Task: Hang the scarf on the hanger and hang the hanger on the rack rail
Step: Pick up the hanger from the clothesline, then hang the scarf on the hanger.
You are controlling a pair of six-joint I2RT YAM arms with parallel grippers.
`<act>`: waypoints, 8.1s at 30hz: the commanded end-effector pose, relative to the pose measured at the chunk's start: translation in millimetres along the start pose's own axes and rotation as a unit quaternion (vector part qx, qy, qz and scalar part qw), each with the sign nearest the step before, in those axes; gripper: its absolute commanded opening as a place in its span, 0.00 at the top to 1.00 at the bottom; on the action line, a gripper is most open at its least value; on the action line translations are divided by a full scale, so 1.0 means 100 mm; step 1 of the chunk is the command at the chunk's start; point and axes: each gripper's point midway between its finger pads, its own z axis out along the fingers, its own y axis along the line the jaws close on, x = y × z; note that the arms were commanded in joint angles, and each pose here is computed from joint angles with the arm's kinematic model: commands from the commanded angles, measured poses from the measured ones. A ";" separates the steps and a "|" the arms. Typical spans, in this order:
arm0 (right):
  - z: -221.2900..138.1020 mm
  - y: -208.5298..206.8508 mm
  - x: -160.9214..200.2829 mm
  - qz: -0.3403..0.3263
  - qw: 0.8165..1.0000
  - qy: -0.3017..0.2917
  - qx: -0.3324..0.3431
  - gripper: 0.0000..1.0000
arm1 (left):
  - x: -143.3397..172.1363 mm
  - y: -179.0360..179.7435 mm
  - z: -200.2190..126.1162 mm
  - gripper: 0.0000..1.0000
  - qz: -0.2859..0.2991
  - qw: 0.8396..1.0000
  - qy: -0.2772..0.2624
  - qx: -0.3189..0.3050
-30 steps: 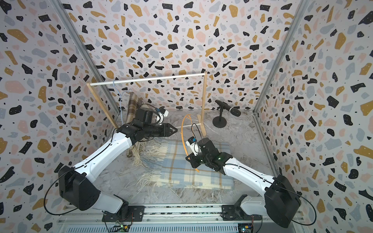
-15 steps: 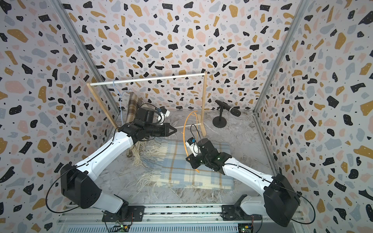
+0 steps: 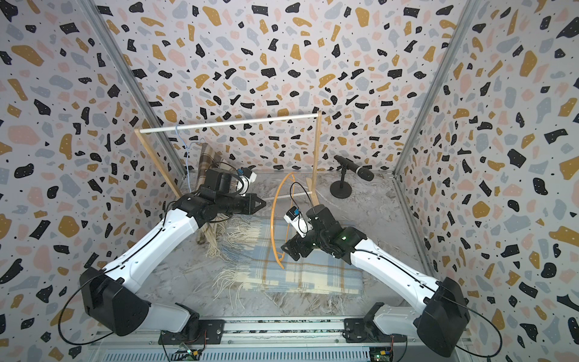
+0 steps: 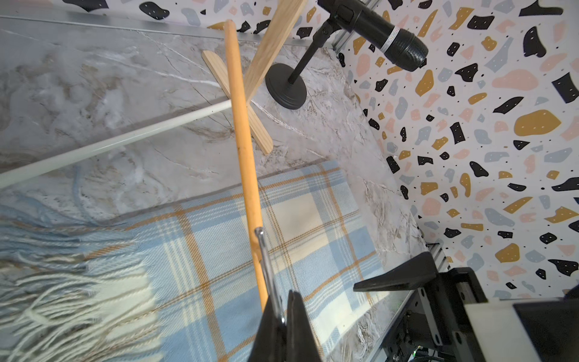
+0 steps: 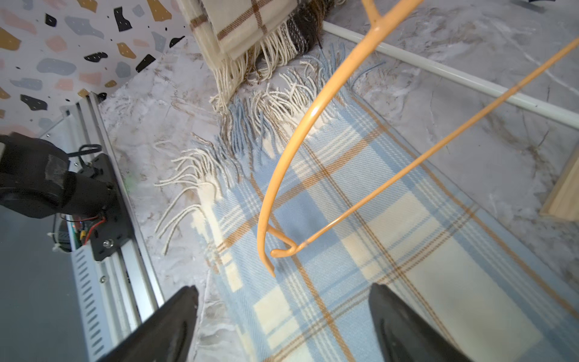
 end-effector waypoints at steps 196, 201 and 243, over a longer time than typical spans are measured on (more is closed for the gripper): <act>0.75 -0.77 -0.04 0.480 0.872 -0.042 -0.084 0.56 | 0.82 -0.33 0.67 1.00 -0.113 0.990 -0.015 0.079; 0.88 -0.84 0.01 0.504 0.859 -0.037 -0.081 0.59 | 0.81 -0.35 0.67 1.00 -0.111 0.990 -0.015 0.081; 0.81 -0.77 -0.03 0.498 0.852 -0.058 -0.153 1.00 | 1.20 0.12 0.51 0.31 -0.185 0.980 -0.007 0.074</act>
